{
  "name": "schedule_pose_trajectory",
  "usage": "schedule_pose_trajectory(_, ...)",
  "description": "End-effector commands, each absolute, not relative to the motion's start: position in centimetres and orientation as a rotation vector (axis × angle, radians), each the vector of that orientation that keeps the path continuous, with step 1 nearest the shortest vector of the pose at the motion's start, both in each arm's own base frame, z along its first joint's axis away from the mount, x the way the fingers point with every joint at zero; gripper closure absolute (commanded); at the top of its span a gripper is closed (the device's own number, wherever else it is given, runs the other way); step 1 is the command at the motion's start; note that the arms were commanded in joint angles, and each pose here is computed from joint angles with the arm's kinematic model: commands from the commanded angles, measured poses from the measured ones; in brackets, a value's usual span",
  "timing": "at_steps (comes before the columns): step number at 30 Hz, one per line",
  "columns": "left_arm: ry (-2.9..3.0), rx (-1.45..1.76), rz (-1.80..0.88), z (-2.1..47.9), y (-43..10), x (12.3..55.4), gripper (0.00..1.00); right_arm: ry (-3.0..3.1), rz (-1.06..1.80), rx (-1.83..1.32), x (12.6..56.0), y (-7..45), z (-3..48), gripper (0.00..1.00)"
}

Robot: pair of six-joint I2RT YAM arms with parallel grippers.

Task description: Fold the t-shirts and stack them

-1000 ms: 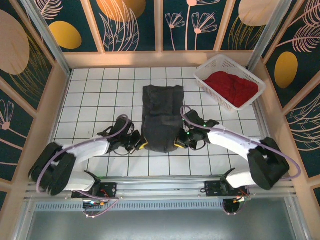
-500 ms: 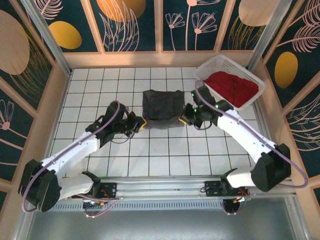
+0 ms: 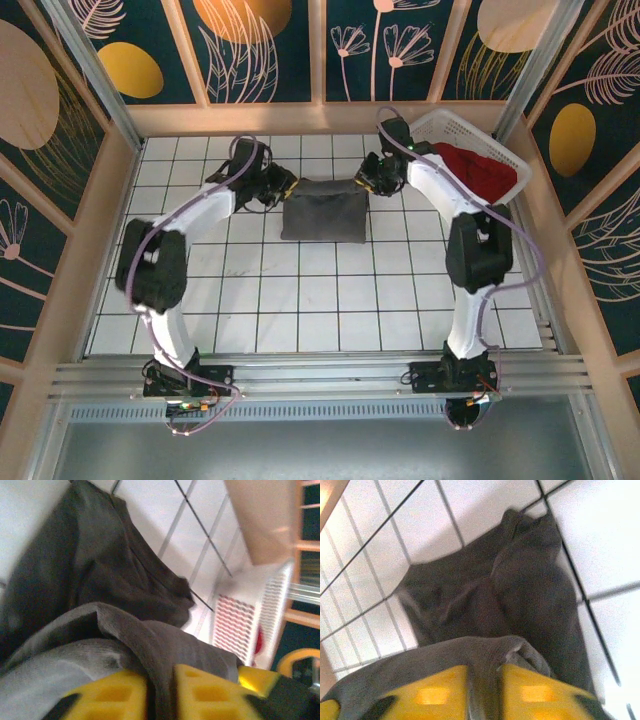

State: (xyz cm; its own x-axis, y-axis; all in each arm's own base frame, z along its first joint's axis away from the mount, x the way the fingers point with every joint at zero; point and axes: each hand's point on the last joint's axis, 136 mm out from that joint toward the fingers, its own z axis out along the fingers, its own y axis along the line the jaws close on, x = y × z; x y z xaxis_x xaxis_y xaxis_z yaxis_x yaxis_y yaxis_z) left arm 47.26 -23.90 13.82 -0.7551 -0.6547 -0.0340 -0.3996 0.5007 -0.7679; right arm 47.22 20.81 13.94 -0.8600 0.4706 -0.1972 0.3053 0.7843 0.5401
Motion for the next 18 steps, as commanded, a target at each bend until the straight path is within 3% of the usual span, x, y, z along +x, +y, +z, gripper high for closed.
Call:
schedule_pose_trajectory(1,2.469,-0.816,-1.037,12.5,-23.4,50.1,0.57,2.568,0.717,0.435,51.4,20.6,15.4,0.46)
schedule_pose_trajectory(3,2.468,-0.785,-0.979,13.2,-23.1,51.0,0.42,2.548,0.693,0.357,52.5,20.7,17.2,0.35)
schedule_pose_trajectory(6,2.460,-0.764,-0.979,14.3,-22.8,50.2,0.30,2.575,0.592,0.375,52.0,19.3,18.5,0.33)
schedule_pose_trajectory(11,2.460,-0.804,-1.009,14.9,-21.6,45.0,0.34,2.482,0.651,0.372,47.6,19.1,21.0,0.33)
schedule_pose_trajectory(18,2.458,-0.925,-1.247,13.9,-26.0,36.0,0.41,2.438,0.847,0.553,36.7,17.5,17.4,0.41)
